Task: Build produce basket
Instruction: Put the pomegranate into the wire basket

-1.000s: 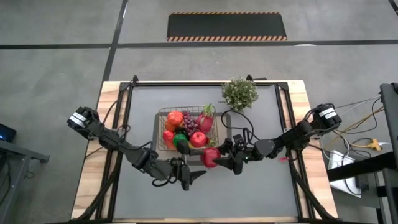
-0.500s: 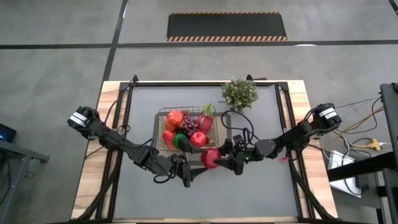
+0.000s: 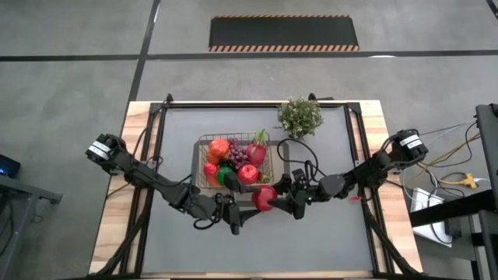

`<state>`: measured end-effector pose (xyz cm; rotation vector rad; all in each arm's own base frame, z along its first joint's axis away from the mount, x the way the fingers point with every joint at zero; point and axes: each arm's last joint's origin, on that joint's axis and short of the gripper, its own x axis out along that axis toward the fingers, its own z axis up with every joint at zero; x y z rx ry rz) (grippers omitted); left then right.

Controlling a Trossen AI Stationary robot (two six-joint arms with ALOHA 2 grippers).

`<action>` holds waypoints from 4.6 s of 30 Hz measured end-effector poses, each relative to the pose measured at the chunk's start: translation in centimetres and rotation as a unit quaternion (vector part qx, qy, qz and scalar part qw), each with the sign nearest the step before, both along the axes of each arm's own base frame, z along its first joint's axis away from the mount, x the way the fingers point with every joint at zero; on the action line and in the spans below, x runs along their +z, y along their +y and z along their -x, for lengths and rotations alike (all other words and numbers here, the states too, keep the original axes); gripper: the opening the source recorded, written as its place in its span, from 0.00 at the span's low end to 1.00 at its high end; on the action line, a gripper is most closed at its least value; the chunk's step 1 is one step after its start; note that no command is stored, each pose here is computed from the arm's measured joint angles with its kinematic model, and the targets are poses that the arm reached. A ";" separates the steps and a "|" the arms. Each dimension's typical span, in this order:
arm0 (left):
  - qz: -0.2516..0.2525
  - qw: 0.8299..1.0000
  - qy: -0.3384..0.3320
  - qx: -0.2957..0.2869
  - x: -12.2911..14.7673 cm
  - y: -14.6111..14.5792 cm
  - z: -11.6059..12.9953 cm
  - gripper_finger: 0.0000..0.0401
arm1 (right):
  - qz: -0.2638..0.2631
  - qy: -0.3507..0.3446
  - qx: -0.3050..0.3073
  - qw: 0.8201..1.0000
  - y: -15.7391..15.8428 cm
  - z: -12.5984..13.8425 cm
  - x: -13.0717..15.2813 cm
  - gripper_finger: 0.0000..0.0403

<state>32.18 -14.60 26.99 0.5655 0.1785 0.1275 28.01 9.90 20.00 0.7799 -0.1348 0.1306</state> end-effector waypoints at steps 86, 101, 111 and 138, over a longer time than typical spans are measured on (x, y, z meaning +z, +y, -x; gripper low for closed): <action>0.229 0.973 0.007 -0.025 1.4 -3.8 4.6 0.73 | 0.394 0.446 0.118 0.795 18.8 2.7 -0.4 0.94; 0.216 0.976 0.011 -0.027 1.3 -3.8 4.6 0.73 | 0.352 0.493 0.089 0.790 17.4 1.0 -2.6 0.94; 0.232 0.966 0.096 -0.066 -3.7 -5.8 2.8 0.73 | 0.337 0.493 0.076 0.798 17.0 -0.5 -4.2 0.94; 0.240 0.961 0.132 -0.048 -7.0 -6.7 2.1 0.73 | 0.325 0.480 0.007 0.815 14.4 -3.1 -3.9 0.70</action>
